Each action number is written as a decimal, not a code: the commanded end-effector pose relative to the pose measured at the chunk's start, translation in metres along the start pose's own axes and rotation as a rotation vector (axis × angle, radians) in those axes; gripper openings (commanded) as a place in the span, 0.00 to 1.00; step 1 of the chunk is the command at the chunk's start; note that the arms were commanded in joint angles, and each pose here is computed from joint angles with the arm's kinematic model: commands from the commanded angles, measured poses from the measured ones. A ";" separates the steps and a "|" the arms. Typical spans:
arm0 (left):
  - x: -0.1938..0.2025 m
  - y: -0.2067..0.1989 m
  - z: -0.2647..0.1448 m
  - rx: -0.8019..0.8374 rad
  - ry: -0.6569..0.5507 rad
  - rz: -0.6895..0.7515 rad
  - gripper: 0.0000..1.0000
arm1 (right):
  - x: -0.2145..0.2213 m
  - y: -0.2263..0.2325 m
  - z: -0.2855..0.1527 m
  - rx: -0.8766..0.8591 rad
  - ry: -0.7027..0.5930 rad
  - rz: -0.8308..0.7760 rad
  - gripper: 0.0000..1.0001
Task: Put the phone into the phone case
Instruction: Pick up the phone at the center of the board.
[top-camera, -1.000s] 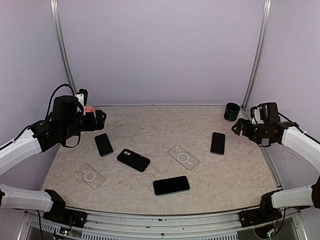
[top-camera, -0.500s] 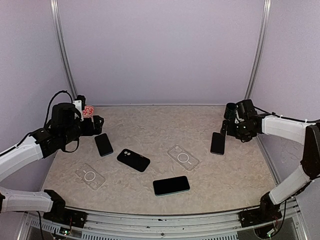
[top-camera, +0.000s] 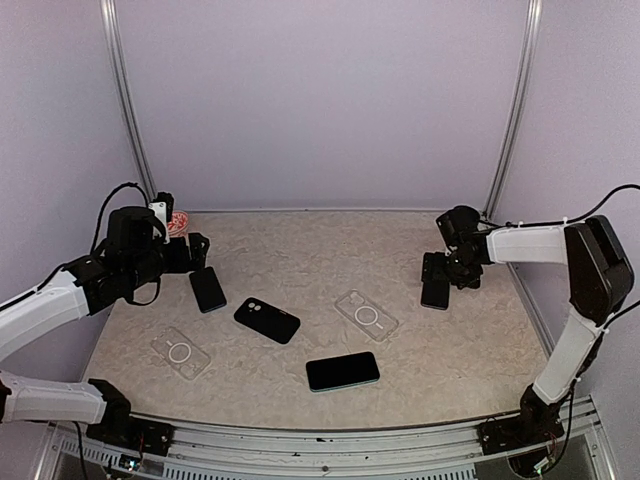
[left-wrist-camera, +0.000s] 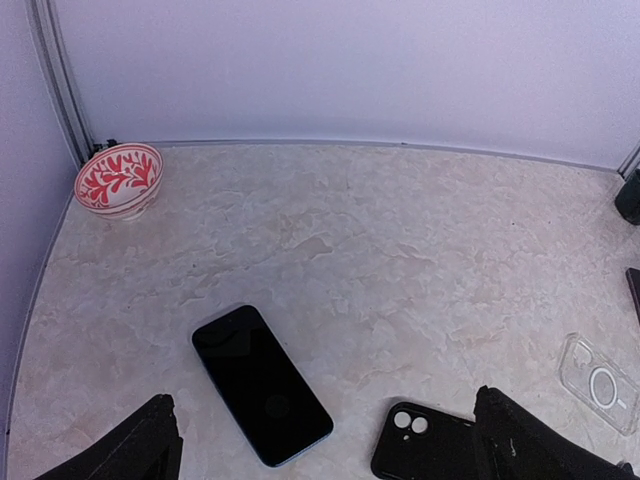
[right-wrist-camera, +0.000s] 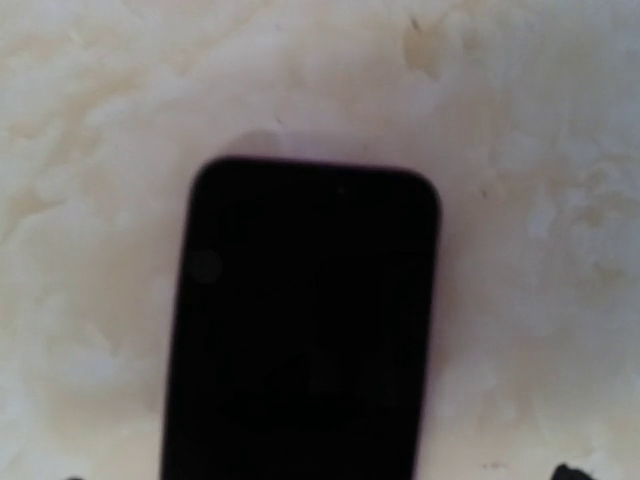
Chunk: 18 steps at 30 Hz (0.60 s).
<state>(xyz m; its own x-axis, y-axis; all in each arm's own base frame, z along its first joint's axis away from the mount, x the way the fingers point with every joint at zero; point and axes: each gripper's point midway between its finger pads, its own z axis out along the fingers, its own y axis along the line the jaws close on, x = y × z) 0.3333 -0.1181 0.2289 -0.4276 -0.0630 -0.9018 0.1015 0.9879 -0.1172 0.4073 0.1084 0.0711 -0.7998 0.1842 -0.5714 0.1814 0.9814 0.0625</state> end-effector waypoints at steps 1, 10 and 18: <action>-0.006 0.005 -0.001 -0.017 -0.022 -0.014 0.99 | 0.000 0.002 0.008 0.029 -0.011 0.017 1.00; -0.006 0.006 -0.001 -0.023 -0.022 -0.013 0.99 | 0.013 0.012 0.025 0.011 0.030 0.011 0.99; -0.007 0.007 -0.002 -0.026 -0.026 -0.014 0.99 | 0.024 0.017 0.035 0.019 0.057 -0.005 0.99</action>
<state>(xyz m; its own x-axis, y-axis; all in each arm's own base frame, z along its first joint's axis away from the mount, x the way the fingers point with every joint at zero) 0.3341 -0.1152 0.2292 -0.4250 -0.0655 -0.9028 0.0897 0.9894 -0.1140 0.4060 0.1173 0.0292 -0.8387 0.1798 -0.5141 0.1912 0.9811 0.0312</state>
